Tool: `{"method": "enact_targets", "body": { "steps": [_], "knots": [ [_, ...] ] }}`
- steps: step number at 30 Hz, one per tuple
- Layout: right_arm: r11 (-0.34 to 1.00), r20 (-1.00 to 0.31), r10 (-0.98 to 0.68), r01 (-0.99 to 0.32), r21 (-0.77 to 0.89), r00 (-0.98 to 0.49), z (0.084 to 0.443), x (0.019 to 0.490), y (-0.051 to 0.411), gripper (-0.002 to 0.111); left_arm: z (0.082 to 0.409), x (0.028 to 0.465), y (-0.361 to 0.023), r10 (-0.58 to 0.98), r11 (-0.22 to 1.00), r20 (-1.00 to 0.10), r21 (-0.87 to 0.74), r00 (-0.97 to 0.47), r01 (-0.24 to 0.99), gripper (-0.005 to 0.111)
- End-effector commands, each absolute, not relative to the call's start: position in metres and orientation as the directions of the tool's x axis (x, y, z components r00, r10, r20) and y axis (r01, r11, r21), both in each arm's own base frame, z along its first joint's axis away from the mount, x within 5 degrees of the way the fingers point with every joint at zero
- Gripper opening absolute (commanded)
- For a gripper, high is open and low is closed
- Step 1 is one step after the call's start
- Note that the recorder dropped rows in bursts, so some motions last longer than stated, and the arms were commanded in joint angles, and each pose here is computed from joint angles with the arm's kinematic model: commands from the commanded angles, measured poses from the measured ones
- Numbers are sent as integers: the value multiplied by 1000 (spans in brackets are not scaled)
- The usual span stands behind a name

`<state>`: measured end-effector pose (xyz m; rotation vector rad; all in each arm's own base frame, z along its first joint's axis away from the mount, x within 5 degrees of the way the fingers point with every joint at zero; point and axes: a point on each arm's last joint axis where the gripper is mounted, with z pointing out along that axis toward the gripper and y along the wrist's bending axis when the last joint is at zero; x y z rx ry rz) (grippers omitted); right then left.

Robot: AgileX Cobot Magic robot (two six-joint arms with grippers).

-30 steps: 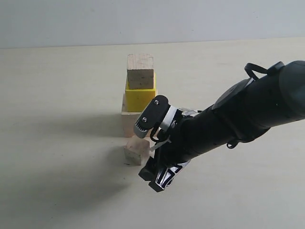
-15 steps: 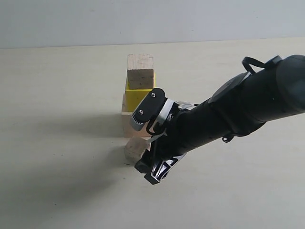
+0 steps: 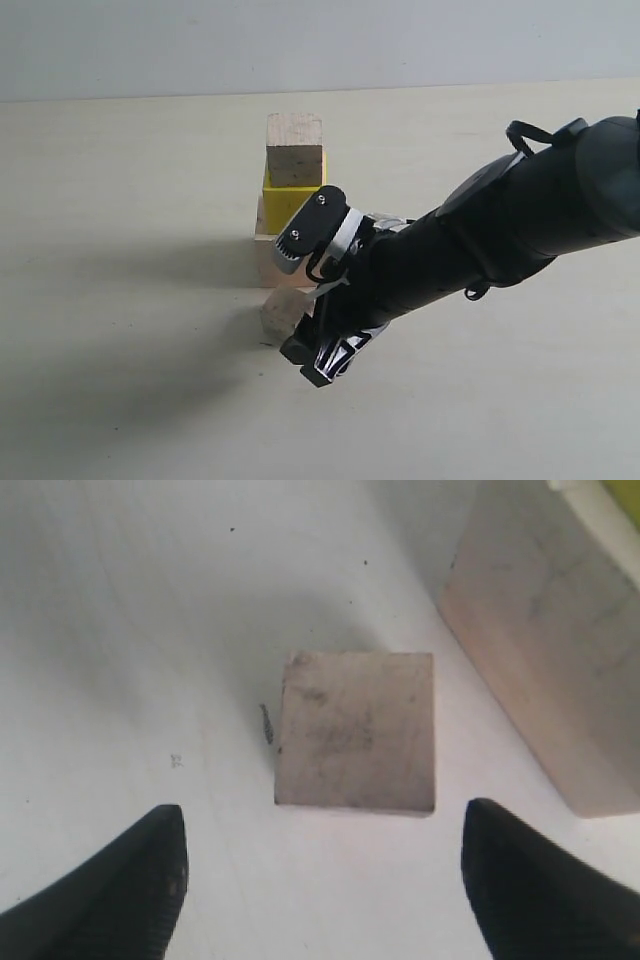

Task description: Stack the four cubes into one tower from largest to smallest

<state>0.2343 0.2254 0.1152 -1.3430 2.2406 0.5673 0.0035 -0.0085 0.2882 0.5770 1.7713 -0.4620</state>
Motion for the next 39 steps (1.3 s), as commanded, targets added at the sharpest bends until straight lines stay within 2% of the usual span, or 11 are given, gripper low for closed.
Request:
{"method": "enact_targets", "body": {
  "steps": [1, 24, 39],
  "knots": [
    [454, -592, -680, -883, 124, -432, 117, 236, 228, 72, 289, 3, -9, 133, 794, -967, -26, -215, 607, 0],
    [468, -598, -663, -873, 139, -451, 118, 236, 229, 72, 289, 3, -9, 133, 794, -967, -26, -215, 607, 0],
    [429, -604, -659, -884, 188, -448, 120, 231, 232, 72, 289, 3, -9, 133, 794, -967, -26, -215, 607, 0]
  ]
}}
